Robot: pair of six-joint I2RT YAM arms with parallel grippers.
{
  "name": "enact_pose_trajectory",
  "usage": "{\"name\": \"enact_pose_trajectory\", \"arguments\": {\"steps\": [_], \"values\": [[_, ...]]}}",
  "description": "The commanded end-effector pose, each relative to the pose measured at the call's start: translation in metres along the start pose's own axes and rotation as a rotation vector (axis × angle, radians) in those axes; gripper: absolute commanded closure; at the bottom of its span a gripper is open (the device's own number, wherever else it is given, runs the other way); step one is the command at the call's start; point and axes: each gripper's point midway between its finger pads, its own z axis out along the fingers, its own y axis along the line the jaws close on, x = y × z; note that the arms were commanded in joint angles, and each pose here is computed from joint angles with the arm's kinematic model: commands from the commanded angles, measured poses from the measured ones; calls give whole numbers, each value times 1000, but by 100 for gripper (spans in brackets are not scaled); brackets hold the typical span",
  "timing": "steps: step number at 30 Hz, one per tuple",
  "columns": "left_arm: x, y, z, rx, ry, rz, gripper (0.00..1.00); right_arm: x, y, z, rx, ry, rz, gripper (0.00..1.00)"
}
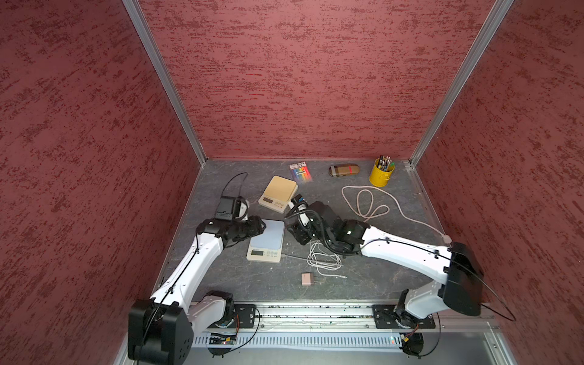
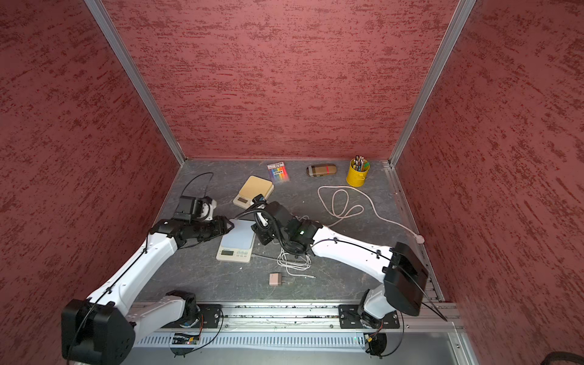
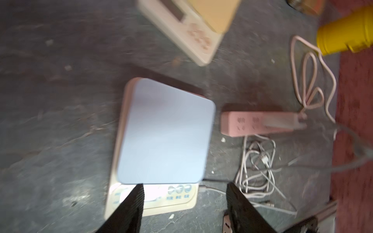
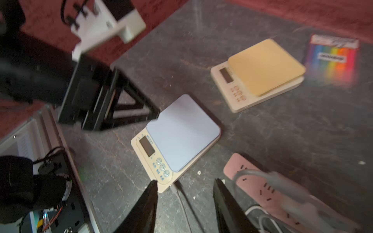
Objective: Charge the electronic scale
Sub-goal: Insert the charging cable into the electronic scale, then pick up the plug from the center of the board.
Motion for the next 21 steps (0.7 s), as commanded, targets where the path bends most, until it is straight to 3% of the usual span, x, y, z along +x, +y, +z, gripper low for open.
{"name": "enact_pose_trajectory", "arguments": {"steps": [1,6,10,14,21], "values": [[17,-48,3,62,7,330,35,-33,-39,-32,147,-160,89,45],[90,-114,16,167,106,829,32,-35,-90,-65,273,-216,224,41],[144,-131,26,236,205,1043,29,-25,-109,-80,313,-242,311,38],[178,-133,42,258,306,1157,27,-12,-117,-82,301,-246,381,37],[190,-116,78,134,478,1167,24,4,-113,-66,243,-189,411,36]]}}
